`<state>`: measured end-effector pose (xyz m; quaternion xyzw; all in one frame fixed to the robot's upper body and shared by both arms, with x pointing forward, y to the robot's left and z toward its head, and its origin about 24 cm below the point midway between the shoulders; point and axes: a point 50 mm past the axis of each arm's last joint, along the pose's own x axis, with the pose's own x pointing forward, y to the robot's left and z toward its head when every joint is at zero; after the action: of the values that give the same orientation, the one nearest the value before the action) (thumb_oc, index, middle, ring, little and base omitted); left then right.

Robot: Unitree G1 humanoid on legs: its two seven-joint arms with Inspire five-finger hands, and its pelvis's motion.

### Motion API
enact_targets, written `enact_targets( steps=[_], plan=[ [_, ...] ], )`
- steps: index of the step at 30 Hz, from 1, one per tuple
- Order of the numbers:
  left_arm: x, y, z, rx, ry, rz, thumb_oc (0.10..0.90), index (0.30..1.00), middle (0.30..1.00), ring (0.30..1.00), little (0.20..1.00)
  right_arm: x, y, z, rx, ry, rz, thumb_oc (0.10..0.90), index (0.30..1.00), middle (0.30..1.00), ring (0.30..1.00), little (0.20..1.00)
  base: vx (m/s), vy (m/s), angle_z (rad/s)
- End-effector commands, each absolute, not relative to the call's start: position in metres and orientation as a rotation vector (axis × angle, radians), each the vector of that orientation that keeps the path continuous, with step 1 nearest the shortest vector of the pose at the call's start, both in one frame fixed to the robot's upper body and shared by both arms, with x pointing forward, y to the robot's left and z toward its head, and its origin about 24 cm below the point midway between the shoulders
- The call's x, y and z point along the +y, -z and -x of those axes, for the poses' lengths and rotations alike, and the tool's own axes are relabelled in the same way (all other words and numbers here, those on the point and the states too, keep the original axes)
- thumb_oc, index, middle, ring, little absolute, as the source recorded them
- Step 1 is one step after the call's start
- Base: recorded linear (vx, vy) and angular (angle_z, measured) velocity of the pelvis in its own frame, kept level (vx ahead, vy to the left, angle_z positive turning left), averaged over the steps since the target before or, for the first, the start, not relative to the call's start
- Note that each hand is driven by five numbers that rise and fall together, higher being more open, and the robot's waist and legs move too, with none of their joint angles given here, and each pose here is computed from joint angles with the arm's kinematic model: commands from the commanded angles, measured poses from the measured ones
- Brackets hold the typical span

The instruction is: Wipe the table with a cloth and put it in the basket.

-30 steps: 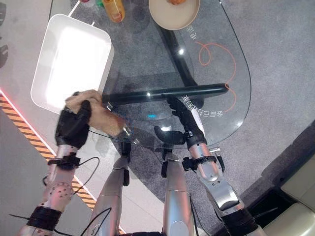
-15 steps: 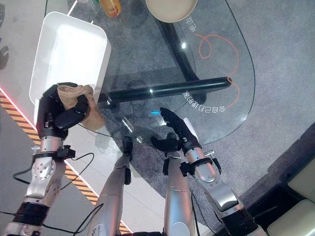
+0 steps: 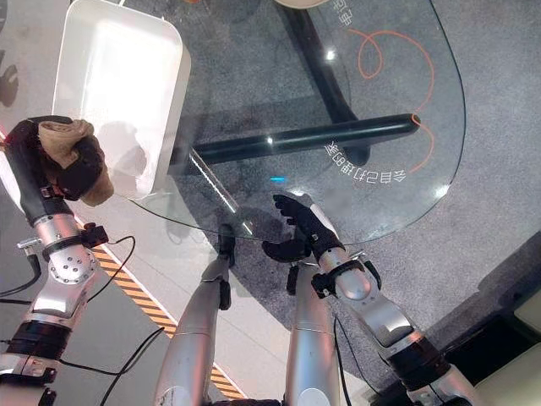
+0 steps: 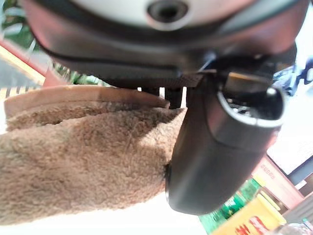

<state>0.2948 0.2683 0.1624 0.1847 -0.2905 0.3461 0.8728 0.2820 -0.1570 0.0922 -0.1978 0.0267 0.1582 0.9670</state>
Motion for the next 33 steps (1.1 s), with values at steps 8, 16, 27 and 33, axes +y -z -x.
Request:
enact_targets(
  steps=[8,16,27,33],
  plan=[
    [0.284,-0.230,-0.272,-0.965,-0.944,-0.502,0.100,0.300,0.300,0.300,0.200,-0.125,-0.091,-0.268,0.128,-0.544,0.380,0.800,0.900,0.900,0.900,0.900,0.03,0.053,0.04],
    [0.282,-0.239,-0.276,-1.018,-1.005,-0.556,0.100,0.300,0.300,0.300,0.200,-0.121,-0.084,-0.268,0.185,-0.598,0.377,0.800,0.900,0.900,0.900,0.900,0.02,0.038,0.00],
    [0.266,-0.256,-0.294,-1.059,-0.933,-0.508,0.100,0.300,0.300,0.300,0.200,-0.122,-0.087,-0.277,0.224,-0.603,0.371,0.800,0.900,0.900,0.900,0.900,0.00,0.012,-0.01],
    [0.258,-0.272,-0.307,-1.060,-0.925,-0.582,0.100,0.300,0.300,0.300,0.200,-0.119,-0.090,-0.284,0.230,-0.593,0.367,0.800,0.900,0.900,0.900,0.900,0.00,0.000,0.00]
  ],
)
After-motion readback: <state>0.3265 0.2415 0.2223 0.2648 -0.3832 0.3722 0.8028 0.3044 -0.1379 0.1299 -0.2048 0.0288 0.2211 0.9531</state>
